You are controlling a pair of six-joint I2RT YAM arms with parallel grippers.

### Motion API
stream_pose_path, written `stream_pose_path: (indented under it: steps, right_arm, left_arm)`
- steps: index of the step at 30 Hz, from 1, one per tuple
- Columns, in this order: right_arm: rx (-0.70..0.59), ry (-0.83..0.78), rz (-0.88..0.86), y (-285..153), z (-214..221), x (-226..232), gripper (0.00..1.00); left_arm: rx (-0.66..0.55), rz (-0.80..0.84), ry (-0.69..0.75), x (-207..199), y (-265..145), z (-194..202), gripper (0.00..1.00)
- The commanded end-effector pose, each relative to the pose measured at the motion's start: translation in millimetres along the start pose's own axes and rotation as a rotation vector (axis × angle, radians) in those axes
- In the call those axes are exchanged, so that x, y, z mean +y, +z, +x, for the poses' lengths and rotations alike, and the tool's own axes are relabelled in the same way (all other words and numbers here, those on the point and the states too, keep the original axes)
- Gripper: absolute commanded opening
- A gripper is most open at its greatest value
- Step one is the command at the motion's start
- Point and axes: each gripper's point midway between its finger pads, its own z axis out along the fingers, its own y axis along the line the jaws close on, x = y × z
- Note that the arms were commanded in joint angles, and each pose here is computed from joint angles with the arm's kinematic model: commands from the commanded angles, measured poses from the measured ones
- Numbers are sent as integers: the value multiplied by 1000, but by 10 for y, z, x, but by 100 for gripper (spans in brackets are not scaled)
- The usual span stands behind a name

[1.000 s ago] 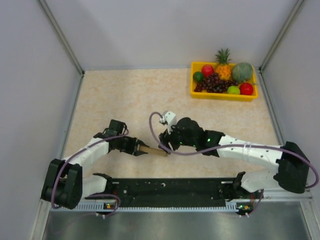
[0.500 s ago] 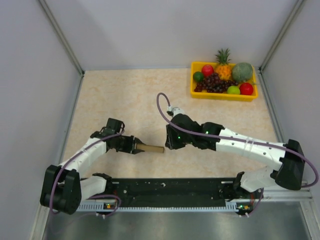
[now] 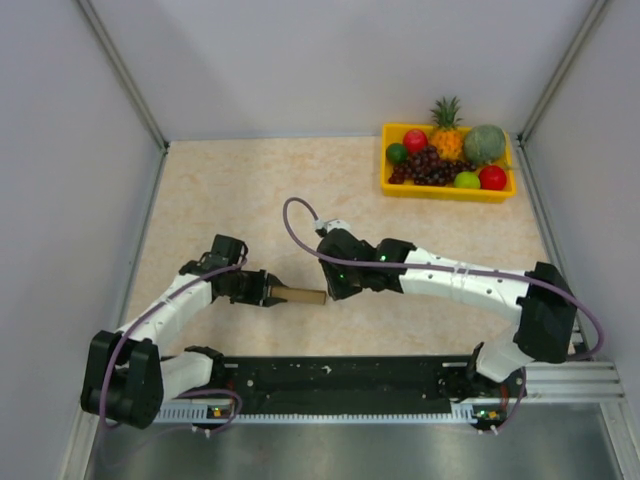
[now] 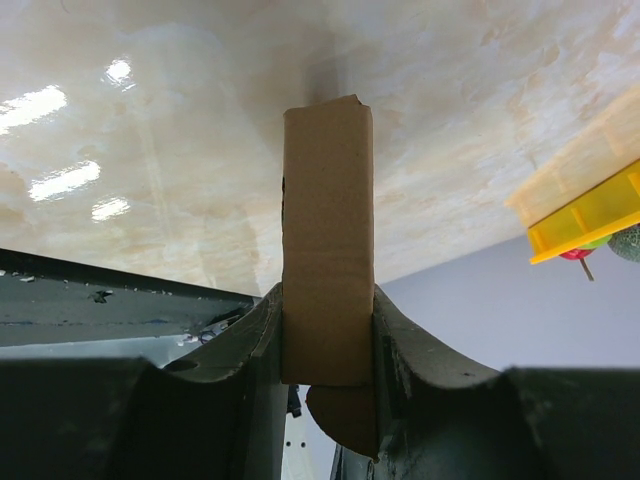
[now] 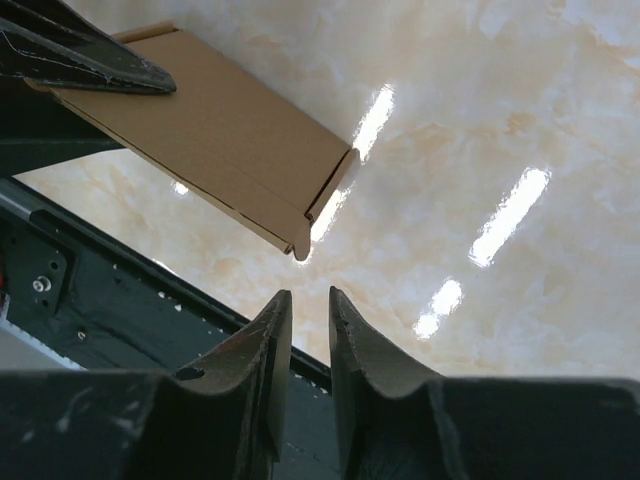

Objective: Fold the paper box

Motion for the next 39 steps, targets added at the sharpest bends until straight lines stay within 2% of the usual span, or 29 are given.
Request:
stream_pose_path:
  steps: [1,8,12,19,29,39]
  right_arm:
    - [-21,-54,-46,26,-171,188,22]
    - [-3,-67,-90,66,-192,307,20]
    - [-6,-80,-82,97,-219,311,16]
    - [0,-92,-43,158,-194,232,22]
    - [1,-109,-12,181,-184,166,13]
    - [22,-121,-13,236,-173,178,15]
  left_arm:
    - [-29,15,-17,-63,-44,-43,20]
    - [-28,26,-18,-71,-50,-49,20]
    - [-22,24,-17,-71,-44,-41,20]
    - [-18,24,-13,-58,-30,-42,20]
    - [-16,23,-10,-53,-30,-39,20]
    - [-11,28,-4,-52,-32,-31,21]
